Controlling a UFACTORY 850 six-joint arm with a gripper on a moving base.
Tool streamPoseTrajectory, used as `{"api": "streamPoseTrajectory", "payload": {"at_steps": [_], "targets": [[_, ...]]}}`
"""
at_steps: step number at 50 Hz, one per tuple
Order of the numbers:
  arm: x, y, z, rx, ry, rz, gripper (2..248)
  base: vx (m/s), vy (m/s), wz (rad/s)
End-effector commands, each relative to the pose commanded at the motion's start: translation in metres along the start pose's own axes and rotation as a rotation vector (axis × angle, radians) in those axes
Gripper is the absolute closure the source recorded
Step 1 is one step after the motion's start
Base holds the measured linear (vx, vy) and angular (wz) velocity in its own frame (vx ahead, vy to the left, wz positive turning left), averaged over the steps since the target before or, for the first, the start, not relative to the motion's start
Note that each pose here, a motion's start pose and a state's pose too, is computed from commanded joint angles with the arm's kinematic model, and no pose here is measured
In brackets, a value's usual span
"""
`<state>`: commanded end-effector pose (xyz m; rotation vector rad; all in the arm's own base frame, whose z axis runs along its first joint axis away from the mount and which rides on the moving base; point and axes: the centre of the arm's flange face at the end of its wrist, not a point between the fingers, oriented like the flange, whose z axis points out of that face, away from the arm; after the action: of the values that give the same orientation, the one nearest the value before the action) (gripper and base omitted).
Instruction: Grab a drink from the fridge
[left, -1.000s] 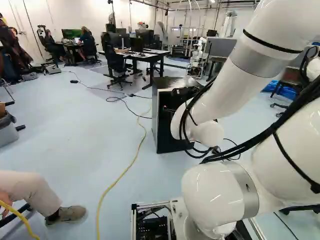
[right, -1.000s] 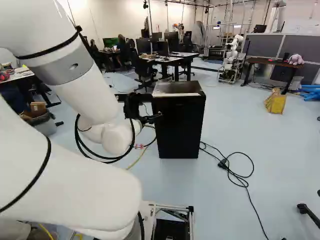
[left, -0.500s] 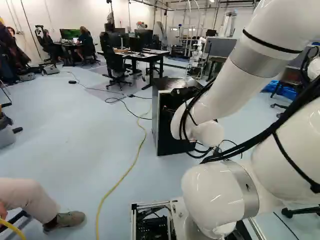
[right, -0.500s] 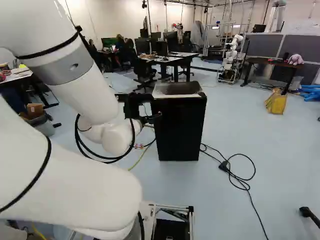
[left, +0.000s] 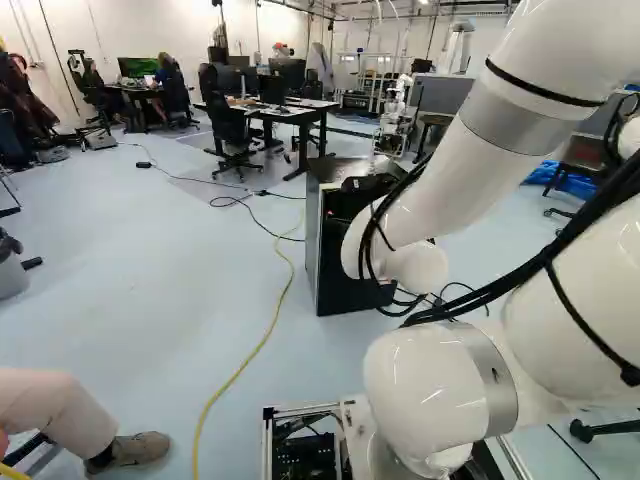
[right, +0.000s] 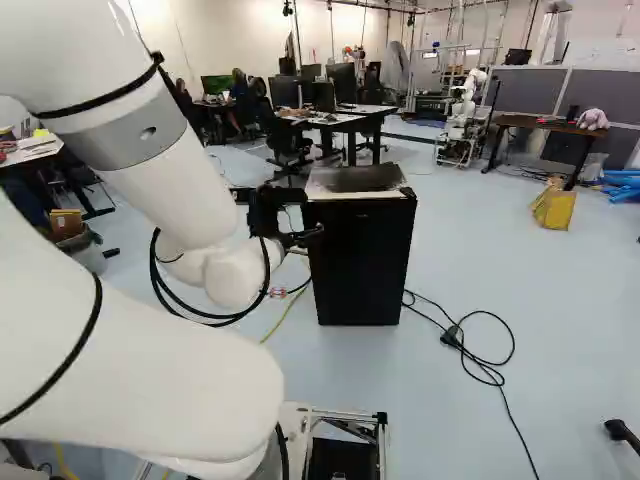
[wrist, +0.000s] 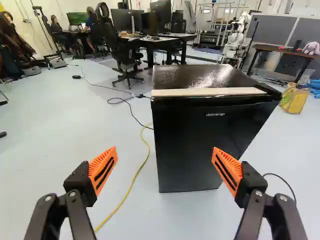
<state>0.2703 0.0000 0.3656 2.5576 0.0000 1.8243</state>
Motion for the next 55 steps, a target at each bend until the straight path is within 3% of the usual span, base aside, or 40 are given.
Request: {"api": "streamPoseTrajectory", "payload": {"at_steps": [55], "targets": [[0.0000,0.0000,0.0000,0.000,0.000,0.000,3,0.048,0.021,-0.008]]}}
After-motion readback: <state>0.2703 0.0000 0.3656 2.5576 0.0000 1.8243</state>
